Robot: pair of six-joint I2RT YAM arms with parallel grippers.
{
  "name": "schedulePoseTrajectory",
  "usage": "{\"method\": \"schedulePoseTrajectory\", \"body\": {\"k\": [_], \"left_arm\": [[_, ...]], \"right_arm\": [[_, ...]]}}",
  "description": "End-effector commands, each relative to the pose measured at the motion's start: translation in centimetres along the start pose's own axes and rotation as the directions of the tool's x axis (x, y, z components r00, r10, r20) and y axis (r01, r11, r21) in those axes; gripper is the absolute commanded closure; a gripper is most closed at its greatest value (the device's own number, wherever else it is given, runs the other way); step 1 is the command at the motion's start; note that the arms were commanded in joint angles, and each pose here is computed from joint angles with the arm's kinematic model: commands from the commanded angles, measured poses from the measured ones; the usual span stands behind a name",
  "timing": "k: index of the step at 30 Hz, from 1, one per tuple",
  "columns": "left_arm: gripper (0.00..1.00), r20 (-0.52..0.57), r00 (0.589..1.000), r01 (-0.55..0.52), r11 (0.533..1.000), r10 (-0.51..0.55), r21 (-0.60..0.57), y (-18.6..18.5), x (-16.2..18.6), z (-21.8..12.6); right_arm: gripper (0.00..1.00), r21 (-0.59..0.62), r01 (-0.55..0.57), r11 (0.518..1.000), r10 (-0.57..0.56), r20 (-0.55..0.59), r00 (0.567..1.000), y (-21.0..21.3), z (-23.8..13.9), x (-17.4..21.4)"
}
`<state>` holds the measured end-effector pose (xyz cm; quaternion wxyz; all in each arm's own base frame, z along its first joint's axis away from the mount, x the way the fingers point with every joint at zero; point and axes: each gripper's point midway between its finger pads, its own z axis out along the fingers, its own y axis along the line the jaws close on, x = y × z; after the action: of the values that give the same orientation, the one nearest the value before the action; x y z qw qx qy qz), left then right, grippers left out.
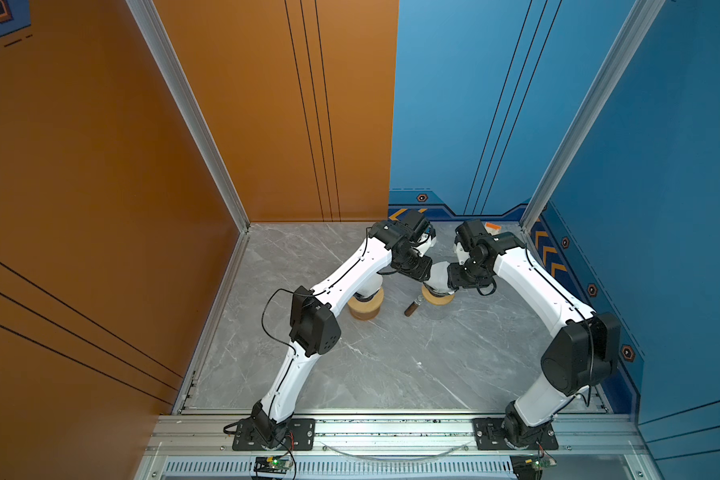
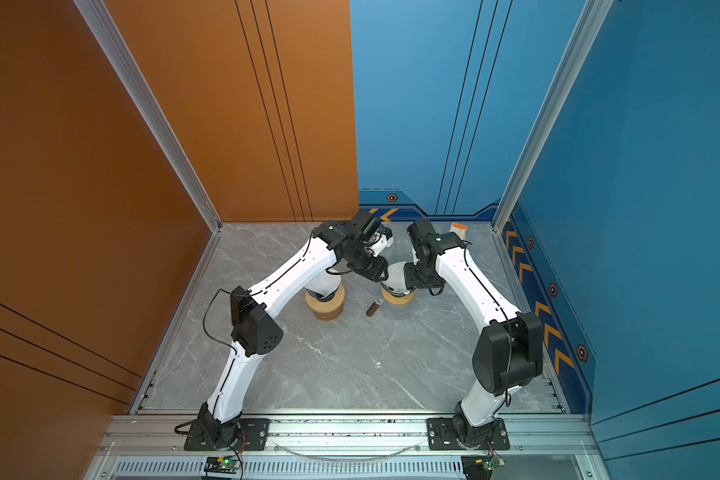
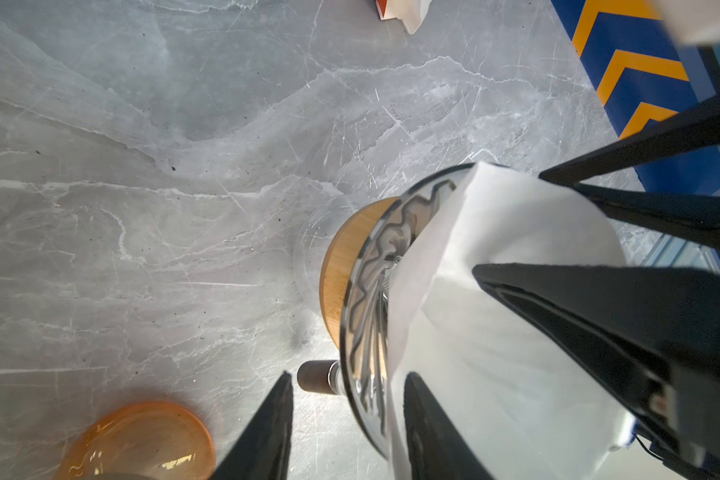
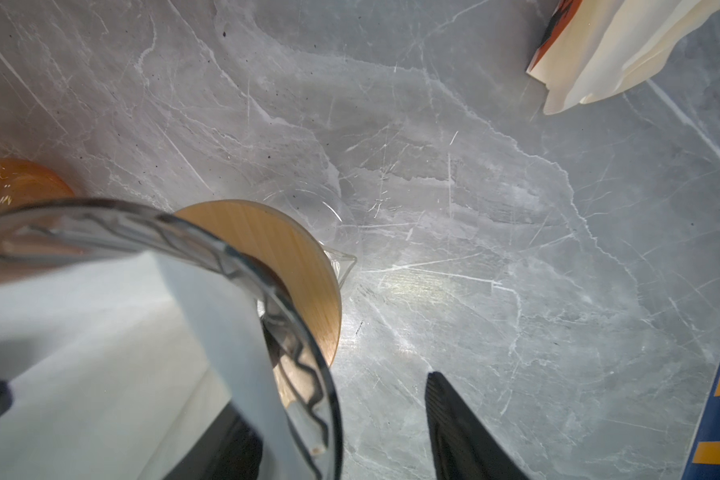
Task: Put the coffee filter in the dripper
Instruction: 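Lower the filter into the glass dripper with both grippers, opening it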
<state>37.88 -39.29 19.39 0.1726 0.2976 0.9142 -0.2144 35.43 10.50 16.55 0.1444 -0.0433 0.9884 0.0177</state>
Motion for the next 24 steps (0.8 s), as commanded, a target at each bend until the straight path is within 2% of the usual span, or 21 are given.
{"method": "schedulePoseTrajectory", "body": {"k": [1, 14, 24], "left_arm": [[0.54, 0.019, 1.000, -0.008, 1.000, 0.007, 0.024, -0.2, -0.6, -0.8], [0.50, 0.006, 1.000, 0.010, 0.999, -0.010, 0.035, -0.2, -0.4, -0.2], [0.52, -0.003, 1.000, 0.018, 0.999, -0.018, 0.026, -0.1, -0.2, 0.1]], "right_arm": [[0.41, 0.000, -0.006, 1.000, 0.005, -0.025, 1.000, -0.1, 1.2, 0.2], [0.41, -0.026, -0.020, 0.999, 0.019, -0.035, 0.999, -0.1, 2.3, 0.1], [0.41, -0.055, -0.023, 0.998, 0.026, 0.051, 0.998, 0.2, -0.6, -0.9]]}}
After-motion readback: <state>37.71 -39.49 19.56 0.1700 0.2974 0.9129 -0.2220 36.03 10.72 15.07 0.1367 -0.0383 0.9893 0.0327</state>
